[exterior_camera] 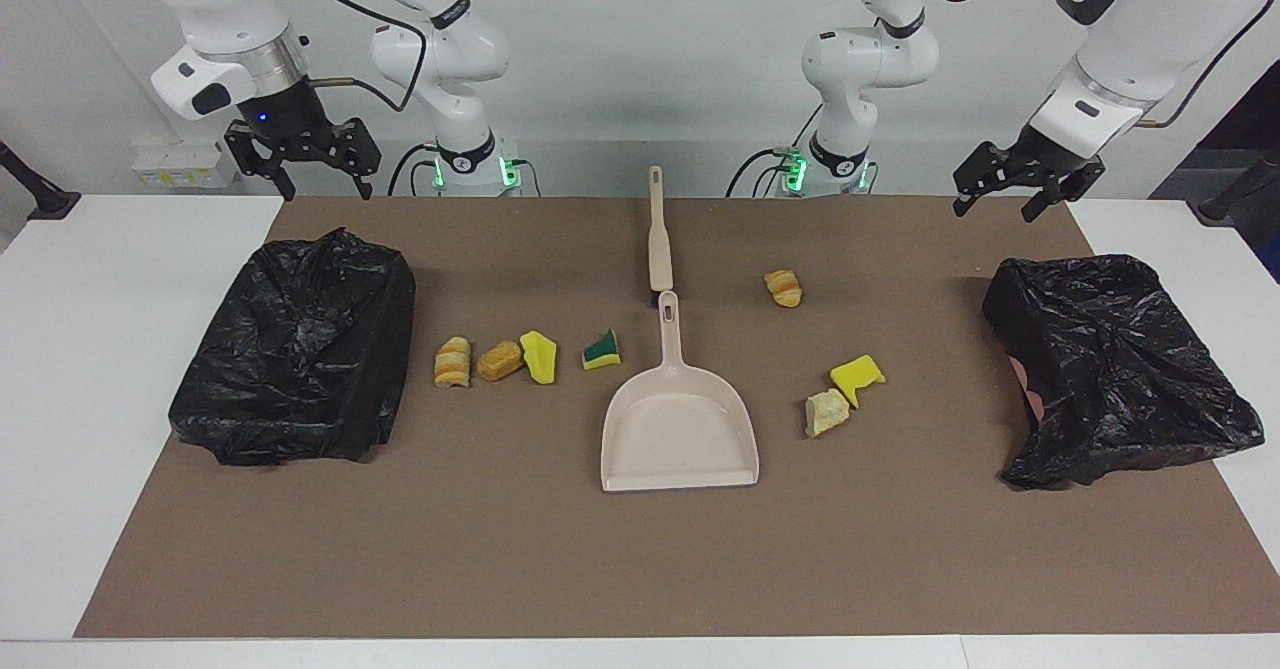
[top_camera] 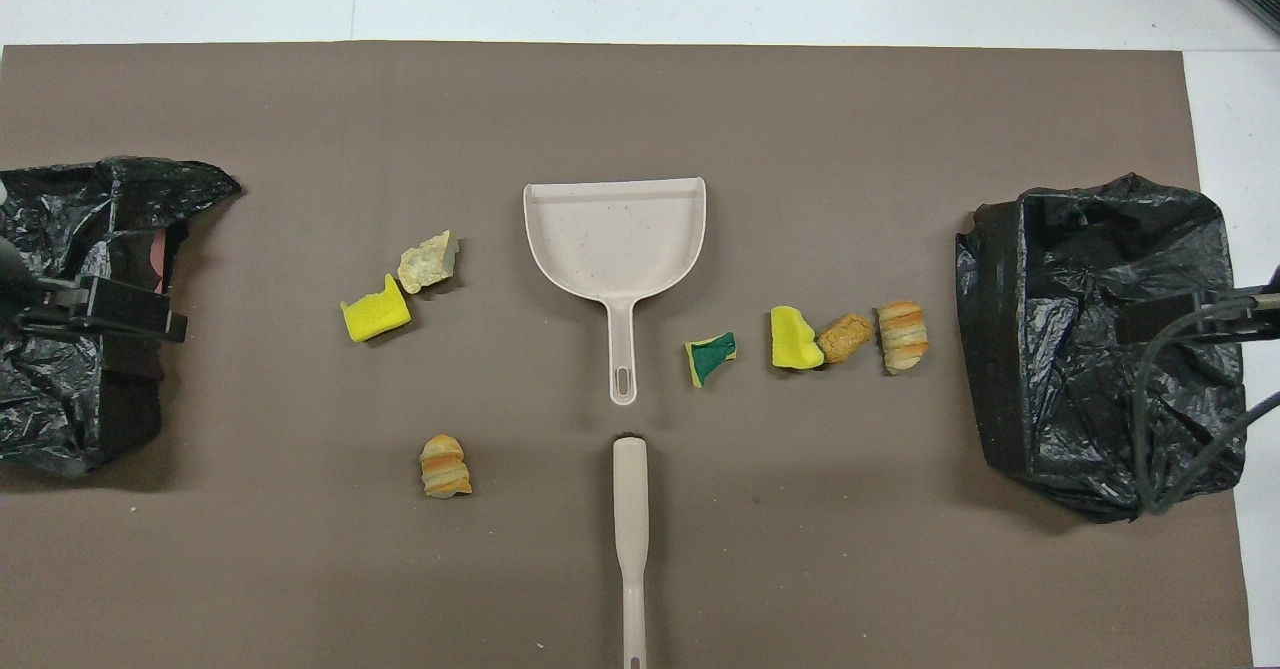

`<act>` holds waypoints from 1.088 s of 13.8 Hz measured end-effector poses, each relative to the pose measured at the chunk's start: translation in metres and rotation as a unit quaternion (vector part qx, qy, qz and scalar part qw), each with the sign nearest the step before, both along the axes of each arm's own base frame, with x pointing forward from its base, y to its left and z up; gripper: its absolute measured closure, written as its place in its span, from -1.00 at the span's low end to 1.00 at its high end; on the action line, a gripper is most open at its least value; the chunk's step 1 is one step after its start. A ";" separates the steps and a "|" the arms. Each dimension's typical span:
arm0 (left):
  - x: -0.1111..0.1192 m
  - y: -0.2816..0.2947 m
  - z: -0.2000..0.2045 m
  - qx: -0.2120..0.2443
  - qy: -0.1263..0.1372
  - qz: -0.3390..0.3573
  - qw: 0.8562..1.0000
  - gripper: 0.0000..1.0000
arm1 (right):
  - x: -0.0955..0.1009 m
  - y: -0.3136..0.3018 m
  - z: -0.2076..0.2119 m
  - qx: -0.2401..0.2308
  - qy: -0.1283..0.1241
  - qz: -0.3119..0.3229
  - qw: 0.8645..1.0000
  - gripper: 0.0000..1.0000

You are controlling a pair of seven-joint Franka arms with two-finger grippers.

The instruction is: Sweep and dump trash in bin

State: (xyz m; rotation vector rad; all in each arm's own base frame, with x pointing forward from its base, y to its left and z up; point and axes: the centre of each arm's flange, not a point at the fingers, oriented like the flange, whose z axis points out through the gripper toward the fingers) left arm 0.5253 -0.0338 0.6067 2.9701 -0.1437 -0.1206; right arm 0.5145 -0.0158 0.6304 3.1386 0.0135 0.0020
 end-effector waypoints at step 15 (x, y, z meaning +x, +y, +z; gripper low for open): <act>-0.119 -0.226 -0.123 -0.015 0.026 -0.115 0.993 -1.00 | 0.000 0.001 -0.002 0.000 0.004 0.001 1.000 -1.00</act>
